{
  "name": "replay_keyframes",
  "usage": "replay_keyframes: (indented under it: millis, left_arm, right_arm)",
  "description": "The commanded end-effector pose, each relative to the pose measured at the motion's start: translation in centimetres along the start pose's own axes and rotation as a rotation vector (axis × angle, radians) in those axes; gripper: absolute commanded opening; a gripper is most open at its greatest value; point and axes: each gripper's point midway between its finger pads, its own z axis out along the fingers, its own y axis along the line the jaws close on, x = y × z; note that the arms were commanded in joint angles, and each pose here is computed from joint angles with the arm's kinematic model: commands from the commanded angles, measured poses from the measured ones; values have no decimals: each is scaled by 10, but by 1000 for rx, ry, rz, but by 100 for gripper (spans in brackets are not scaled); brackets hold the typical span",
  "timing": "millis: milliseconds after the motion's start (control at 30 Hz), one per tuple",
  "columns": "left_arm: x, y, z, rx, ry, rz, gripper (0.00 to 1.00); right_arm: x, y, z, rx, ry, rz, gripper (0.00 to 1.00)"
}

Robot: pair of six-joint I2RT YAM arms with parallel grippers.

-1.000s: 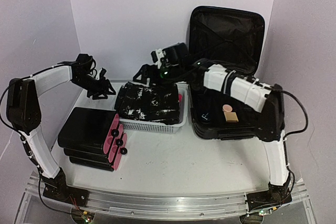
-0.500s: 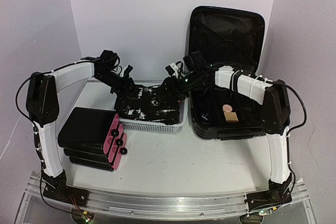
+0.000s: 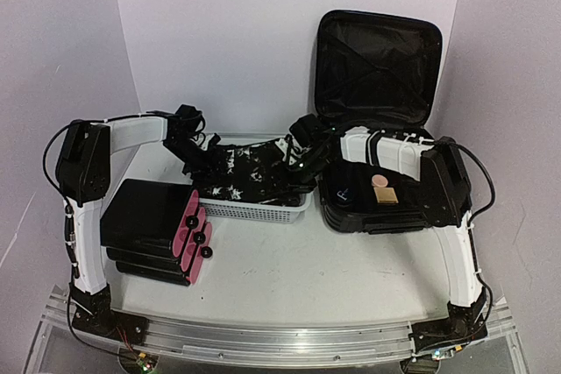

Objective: Open, take out, and arrange the luggage

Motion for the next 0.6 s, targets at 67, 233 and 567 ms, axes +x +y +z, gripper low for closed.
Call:
replay_keyframes:
  millis: [67,233,567]
  left_arm:
    - [-34,-35,-69,28,-136,79,61]
    - [-45,-34,-117,-64,-206,139,74]
    - [-35,36,-105,-149,-104,56,63]
  right_arm:
    - [-8,11,-65,96,-35,-49,76]
    - [3,33,-124,85,-97,-124,87]
    - [64,7,-195,262,-161,-181,98]
